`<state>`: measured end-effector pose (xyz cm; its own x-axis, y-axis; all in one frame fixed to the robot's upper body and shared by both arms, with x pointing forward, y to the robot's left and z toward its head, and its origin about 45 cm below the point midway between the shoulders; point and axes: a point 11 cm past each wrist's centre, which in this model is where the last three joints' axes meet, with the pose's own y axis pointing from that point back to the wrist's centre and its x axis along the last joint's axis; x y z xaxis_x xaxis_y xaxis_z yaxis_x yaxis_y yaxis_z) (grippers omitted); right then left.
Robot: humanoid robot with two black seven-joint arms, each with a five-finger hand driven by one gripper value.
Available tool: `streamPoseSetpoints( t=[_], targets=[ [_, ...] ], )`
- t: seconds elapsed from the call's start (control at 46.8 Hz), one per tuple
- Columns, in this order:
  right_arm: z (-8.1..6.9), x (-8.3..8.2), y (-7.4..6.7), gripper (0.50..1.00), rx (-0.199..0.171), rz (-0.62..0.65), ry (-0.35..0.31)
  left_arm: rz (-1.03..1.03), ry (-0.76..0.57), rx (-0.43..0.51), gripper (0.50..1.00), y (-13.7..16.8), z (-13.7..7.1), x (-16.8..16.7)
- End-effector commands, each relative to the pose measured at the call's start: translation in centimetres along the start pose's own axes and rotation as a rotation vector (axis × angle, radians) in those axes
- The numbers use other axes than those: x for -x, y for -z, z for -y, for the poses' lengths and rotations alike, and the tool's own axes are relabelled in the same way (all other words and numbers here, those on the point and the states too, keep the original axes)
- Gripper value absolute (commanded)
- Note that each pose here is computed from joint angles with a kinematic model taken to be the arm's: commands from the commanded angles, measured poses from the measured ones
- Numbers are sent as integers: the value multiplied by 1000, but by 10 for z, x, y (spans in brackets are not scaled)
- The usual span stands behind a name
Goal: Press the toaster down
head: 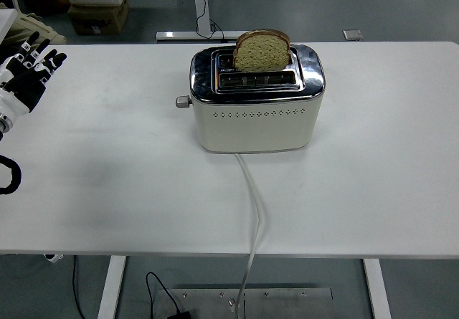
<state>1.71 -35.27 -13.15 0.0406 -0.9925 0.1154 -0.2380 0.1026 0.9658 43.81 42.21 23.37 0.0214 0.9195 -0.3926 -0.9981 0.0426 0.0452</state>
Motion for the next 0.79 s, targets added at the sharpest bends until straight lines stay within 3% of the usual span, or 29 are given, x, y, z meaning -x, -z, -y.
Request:
streamPoseSetpoints(
  t=[0.0, 0.769],
  targets=[
    [0, 0, 0, 998, 0, -1, 0, -2, 1, 0, 1000, 0, 0, 1],
    [0, 0, 0, 998, 0, -1, 1, -2, -3, -7, 1000, 4, -2, -1]
  ],
)
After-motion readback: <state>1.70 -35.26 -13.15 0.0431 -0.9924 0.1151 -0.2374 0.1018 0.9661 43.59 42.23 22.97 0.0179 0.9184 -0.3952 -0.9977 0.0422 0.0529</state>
